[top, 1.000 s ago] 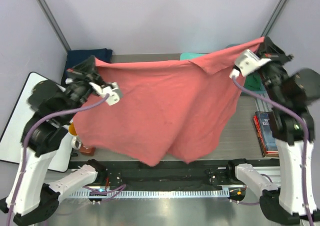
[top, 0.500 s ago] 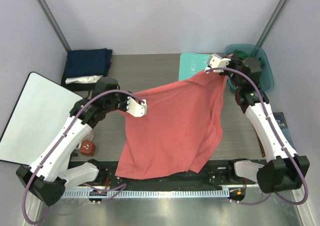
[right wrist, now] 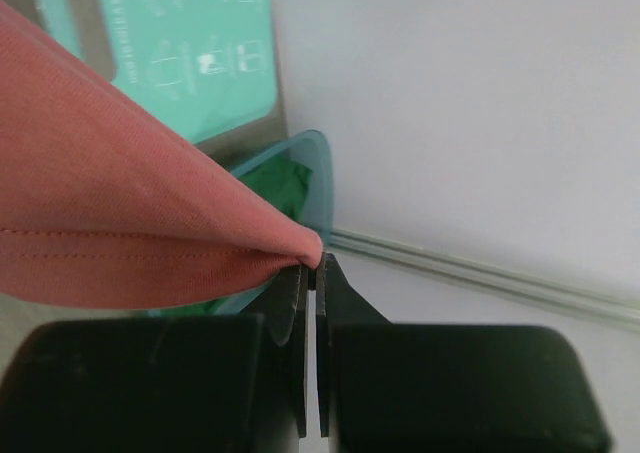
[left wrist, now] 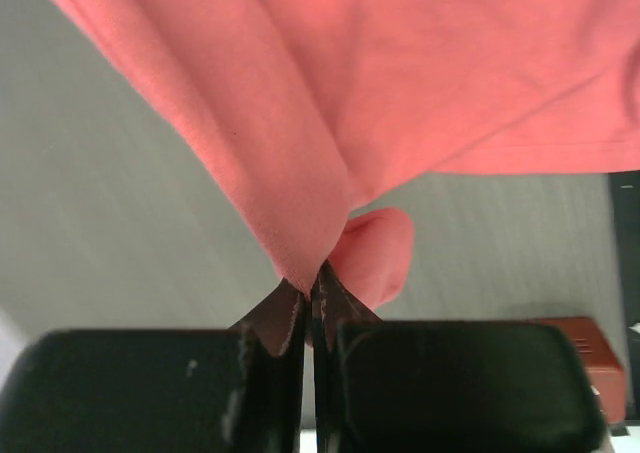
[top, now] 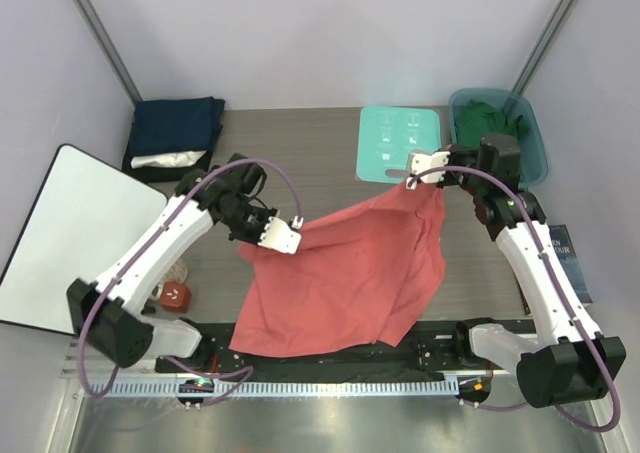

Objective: Fold and stack the t-shirts
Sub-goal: Flatten the tshirt out

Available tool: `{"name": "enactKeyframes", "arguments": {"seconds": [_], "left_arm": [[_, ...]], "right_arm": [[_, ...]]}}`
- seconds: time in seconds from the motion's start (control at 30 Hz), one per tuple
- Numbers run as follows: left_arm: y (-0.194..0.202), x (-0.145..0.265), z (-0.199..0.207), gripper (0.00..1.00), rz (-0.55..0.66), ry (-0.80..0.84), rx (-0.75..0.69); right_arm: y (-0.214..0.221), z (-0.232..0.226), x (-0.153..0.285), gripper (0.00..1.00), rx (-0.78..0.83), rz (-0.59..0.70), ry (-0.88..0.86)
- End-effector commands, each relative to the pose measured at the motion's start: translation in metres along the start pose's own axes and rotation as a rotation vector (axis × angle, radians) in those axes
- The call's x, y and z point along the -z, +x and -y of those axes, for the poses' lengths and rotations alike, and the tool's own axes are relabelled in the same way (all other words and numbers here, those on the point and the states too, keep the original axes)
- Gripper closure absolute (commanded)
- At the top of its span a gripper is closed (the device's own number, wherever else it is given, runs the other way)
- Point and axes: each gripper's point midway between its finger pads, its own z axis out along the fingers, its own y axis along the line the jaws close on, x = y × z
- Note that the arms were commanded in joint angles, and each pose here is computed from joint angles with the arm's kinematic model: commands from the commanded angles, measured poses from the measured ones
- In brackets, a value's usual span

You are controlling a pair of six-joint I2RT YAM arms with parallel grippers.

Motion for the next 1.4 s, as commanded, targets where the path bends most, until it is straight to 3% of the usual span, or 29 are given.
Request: {"name": "enactKeyframes", "arguments": {"seconds": [0.0, 0.13, 0.17, 0.2, 0.23, 0.33, 0.4, 0.57, 0.8, 1.0, 1.2, 1.37], "left_arm": [[-0.016, -0.001, 0.067, 1.0, 0.101, 0.37, 0.101], [-0.021, -0.013, 0.074, 1.0, 0.139, 0.492, 0.154], [-0.02, -0.017, 0.077, 0.95, 0.139, 0.535, 0.175], [-0.019, -0.019, 0.078, 0.81, 0.134, 0.552, 0.186], [-0.018, -0.019, 0.081, 0.53, 0.13, 0.58, 0.183], [-0.006, -0.03, 0.092, 0.36, 0.08, 0.618, 0.228], [0.001, -0.036, 0.098, 0.32, 0.05, 0.593, 0.245], [0.032, -0.072, 0.107, 0.34, -0.031, 0.414, 0.275], [0.053, -0.095, 0.113, 0.44, -0.069, 0.241, 0.29], [0.053, -0.095, 0.078, 0.64, -0.049, 0.028, 0.252], [0.036, -0.068, 0.066, 0.64, 0.026, -0.084, 0.197], [0.033, -0.074, 0.074, 0.64, 0.065, -0.118, 0.149]], "right_arm": [[-0.012, -0.057, 0.017, 0.99, 0.032, 0.055, -0.265], [-0.013, -0.082, 0.017, 0.99, 0.039, 0.051, -0.349], [-0.012, -0.084, 0.018, 0.99, 0.043, 0.045, -0.36], [-0.011, -0.087, 0.016, 0.99, 0.045, 0.041, -0.373], [-0.01, -0.087, 0.016, 0.99, 0.05, 0.037, -0.376], [-0.005, -0.088, 0.012, 0.99, 0.045, 0.009, -0.387], [-0.002, -0.087, 0.009, 0.99, 0.04, -0.005, -0.392], [-0.002, -0.083, 0.005, 0.99, 0.016, -0.019, -0.386], [-0.006, -0.072, -0.003, 0.99, 0.012, -0.03, -0.355], [-0.013, -0.068, -0.009, 0.99, 0.018, -0.034, -0.348], [-0.012, -0.065, -0.012, 0.99, 0.022, -0.044, -0.343], [-0.012, -0.062, -0.017, 0.99, 0.009, -0.05, -0.336]]}}
